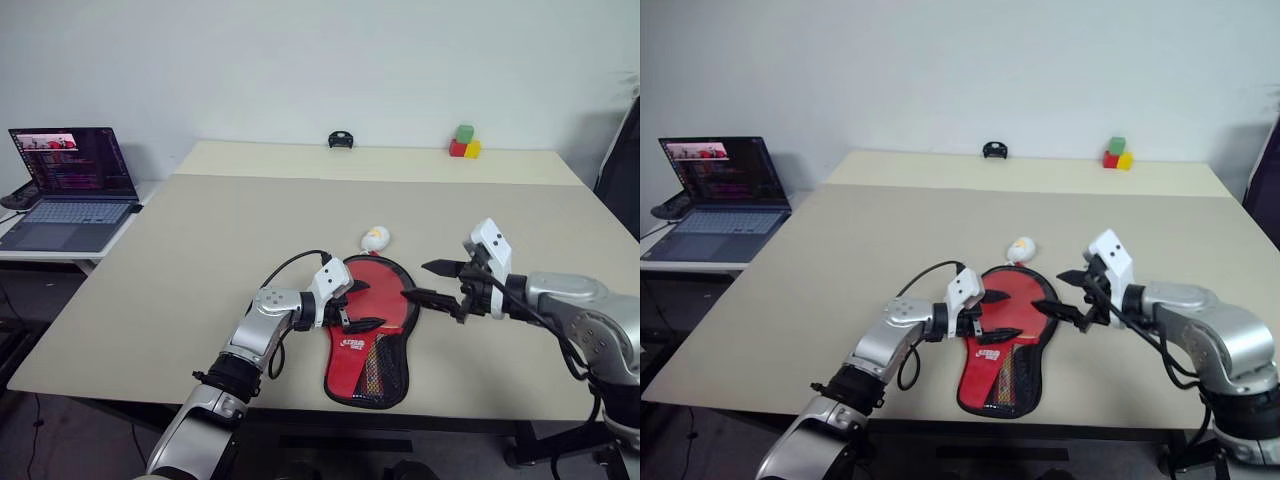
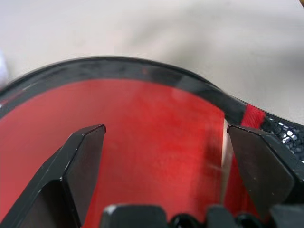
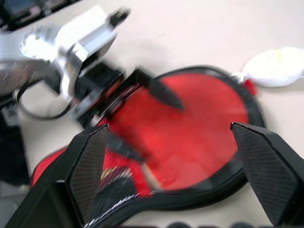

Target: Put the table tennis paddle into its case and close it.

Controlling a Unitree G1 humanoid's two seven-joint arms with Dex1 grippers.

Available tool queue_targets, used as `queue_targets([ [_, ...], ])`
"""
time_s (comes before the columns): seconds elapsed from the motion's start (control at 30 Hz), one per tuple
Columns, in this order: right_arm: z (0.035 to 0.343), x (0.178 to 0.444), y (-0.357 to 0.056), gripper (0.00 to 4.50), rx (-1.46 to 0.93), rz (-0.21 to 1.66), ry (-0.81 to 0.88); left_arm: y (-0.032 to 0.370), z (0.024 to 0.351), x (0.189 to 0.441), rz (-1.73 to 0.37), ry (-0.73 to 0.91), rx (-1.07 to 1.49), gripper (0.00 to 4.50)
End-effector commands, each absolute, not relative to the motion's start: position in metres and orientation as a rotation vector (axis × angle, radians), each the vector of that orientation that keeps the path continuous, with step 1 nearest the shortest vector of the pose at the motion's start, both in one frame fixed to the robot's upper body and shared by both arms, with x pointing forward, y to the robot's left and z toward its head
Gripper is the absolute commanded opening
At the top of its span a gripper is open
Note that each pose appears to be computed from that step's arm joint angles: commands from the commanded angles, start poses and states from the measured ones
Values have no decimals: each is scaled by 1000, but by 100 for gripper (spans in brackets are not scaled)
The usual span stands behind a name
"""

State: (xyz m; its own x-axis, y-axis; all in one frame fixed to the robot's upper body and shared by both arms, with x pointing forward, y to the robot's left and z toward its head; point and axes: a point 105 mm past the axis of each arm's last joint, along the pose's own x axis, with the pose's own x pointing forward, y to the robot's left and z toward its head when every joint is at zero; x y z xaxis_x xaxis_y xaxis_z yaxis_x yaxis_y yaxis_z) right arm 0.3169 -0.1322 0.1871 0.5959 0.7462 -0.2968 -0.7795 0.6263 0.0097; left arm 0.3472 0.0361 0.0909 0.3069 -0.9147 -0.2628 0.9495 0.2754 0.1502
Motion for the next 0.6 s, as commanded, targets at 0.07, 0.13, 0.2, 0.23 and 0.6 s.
queue_targets([
  [0.07, 218, 358, -132, 450, -86, 782, 173, 35, 82, 343, -1274, 157, 302, 447],
  [0.13, 220, 371, -131, 450, -69, 756, 171, 34, 81, 342, -1276, 157, 303, 447],
  [0.2, 216, 402, -127, 450, -48, 677, 177, 34, 80, 341, -1274, 156, 302, 447],
  [0.23, 211, 415, -124, 450, -46, 643, 186, 34, 80, 340, -1272, 156, 301, 447],
  [0.6, 178, 469, -79, 450, -29, 556, 211, 43, 81, 331, -1235, 163, 306, 447],
])
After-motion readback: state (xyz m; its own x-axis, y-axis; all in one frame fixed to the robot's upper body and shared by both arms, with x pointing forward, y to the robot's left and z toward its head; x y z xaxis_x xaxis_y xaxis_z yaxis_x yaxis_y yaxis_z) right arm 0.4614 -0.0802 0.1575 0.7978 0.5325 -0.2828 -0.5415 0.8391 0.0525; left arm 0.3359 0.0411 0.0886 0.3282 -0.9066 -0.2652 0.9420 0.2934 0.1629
